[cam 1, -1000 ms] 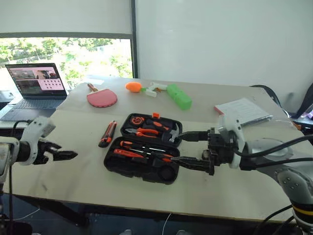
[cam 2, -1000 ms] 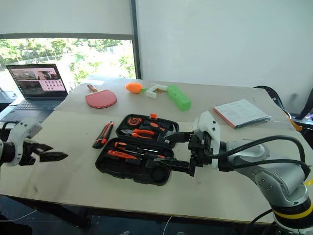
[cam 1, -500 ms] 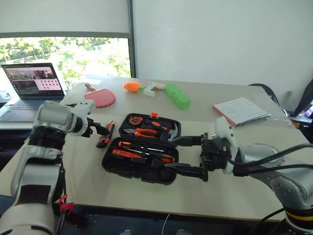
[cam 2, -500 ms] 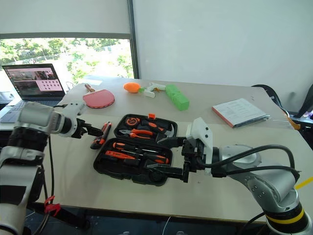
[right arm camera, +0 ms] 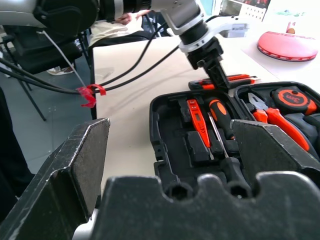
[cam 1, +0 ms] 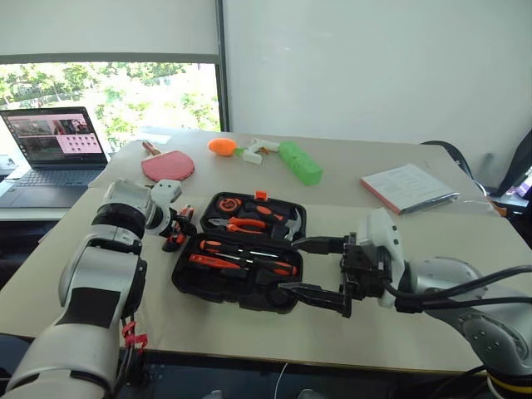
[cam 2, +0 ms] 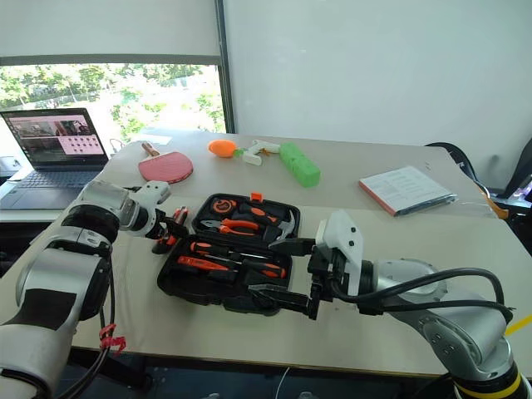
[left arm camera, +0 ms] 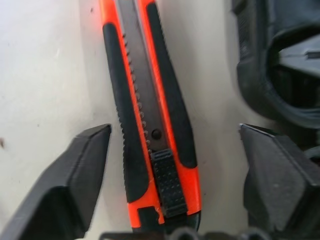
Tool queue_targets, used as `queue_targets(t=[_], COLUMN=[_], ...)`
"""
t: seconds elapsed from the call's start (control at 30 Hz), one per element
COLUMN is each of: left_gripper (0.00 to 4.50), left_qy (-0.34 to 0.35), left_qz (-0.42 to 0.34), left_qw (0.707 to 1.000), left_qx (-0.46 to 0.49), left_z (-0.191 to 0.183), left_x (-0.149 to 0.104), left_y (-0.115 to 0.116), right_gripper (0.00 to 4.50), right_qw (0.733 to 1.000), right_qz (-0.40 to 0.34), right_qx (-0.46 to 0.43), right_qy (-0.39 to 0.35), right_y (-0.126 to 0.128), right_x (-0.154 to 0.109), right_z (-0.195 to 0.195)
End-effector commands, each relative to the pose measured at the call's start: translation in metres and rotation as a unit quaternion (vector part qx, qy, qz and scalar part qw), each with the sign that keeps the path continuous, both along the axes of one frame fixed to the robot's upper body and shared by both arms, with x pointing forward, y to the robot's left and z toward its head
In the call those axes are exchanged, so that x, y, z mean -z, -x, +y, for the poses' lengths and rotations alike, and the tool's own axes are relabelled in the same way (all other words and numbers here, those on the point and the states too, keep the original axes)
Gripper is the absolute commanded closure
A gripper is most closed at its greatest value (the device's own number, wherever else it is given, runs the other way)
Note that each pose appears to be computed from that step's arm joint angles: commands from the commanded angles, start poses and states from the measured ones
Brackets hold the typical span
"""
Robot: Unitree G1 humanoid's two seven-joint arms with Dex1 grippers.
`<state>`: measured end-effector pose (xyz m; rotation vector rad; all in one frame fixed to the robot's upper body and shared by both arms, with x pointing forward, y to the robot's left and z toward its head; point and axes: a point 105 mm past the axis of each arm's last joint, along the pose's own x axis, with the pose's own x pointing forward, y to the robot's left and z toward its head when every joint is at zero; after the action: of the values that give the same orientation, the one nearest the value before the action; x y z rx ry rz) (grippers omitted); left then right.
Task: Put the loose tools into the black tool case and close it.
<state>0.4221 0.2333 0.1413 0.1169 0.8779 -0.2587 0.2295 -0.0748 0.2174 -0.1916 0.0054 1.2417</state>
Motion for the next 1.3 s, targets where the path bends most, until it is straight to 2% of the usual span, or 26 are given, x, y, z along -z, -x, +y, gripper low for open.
queue_targets(t=[0.03,0.1,0.13,0.33,0.4,0.47,0.53,0.63,0.67,0.73,0.8,0.83,0.9,0.97,1.13,1.3], left_gripper=[2.03,2.76,2.85,2.85,2.85,2.85,2.85,2.85,2.85,2.85,2.85,2.85,2.85,2.85,2.85,2.85], left_qy=[-0.003,0.002,0.002,0.003,-0.015,-0.025,-0.022,-0.003,-0.012,-0.047,-0.064,-0.08,-0.133,-0.152,-0.157,-0.168], left_qz=[-0.012,-0.01,-0.01,-0.034,-0.079,-0.143,-0.164,-0.143,-0.132,-0.108,-0.092,-0.079,-0.047,-0.035,-0.005,0.0], left_qw=[1.0,1.0,1.0,0.999,0.997,0.985,0.967,0.922,0.897,0.849,0.822,0.805,0.744,0.712,0.68,0.67], left_qx=[0.002,-0.003,-0.005,-0.011,0.023,0.098,0.193,0.359,0.423,0.515,0.558,0.582,0.653,0.685,0.716,0.723], left_z=[-0.001,0.0,0.001,0.01,0.014,0.009,-0.001,-0.022,-0.03,-0.044,-0.052,-0.057,-0.07,-0.077,-0.082,-0.082], left_x=[-0.006,-0.004,-0.004,-0.017,-0.036,-0.067,-0.089,-0.107,-0.11,-0.106,-0.099,-0.093,-0.07,-0.058,-0.027,-0.011], left_y=[-0.004,-0.003,-0.003,-0.006,-0.012,-0.018,-0.012,0.014,0.026,0.047,0.06,0.067,0.087,0.097,0.112,0.109], right_gripper=[0.0,0.0,0.0,0.0,0.0,0.0,0.0,0.0,0.0,0.0,0.0,0.0,0.0,0.0,0.0,0.0], right_qw=[0.999,0.999,0.999,0.999,0.999,1.0,1.0,1.0,0.999,0.999,0.999,0.999,0.999,0.999,0.999,0.999], right_qz=[-0.031,-0.031,-0.031,-0.031,-0.029,-0.024,-0.018,-0.01,-0.007,-0.002,0.0,0.002,0.005,0.007,0.01,0.01], right_qx=[0.003,0.006,0.007,0.009,0.009,0.004,-0.002,-0.009,-0.011,-0.013,-0.014,-0.013,-0.01,-0.007,0.006,0.013], right_qy=[-0.015,-0.017,-0.017,-0.016,-0.012,-0.002,0.009,0.024,0.03,0.039,0.041,0.041,0.038,0.036,0.033,0.03], right_y=[0.004,0.003,0.003,0.001,0.001,0.002,0.004,0.006,0.007,0.009,0.01,0.01,0.013,0.014,0.018,0.018], right_x=[-0.013,-0.014,-0.014,-0.015,-0.015,-0.013,-0.01,-0.007,-0.005,-0.002,-0.001,0.0,0.001,0.002,0.004,0.004], right_z=[-0.001,-0.001,-0.002,-0.003,-0.005,-0.007,-0.009,-0.013,-0.014,-0.016,-0.017,-0.017,-0.016,-0.016,-0.017,-0.017])
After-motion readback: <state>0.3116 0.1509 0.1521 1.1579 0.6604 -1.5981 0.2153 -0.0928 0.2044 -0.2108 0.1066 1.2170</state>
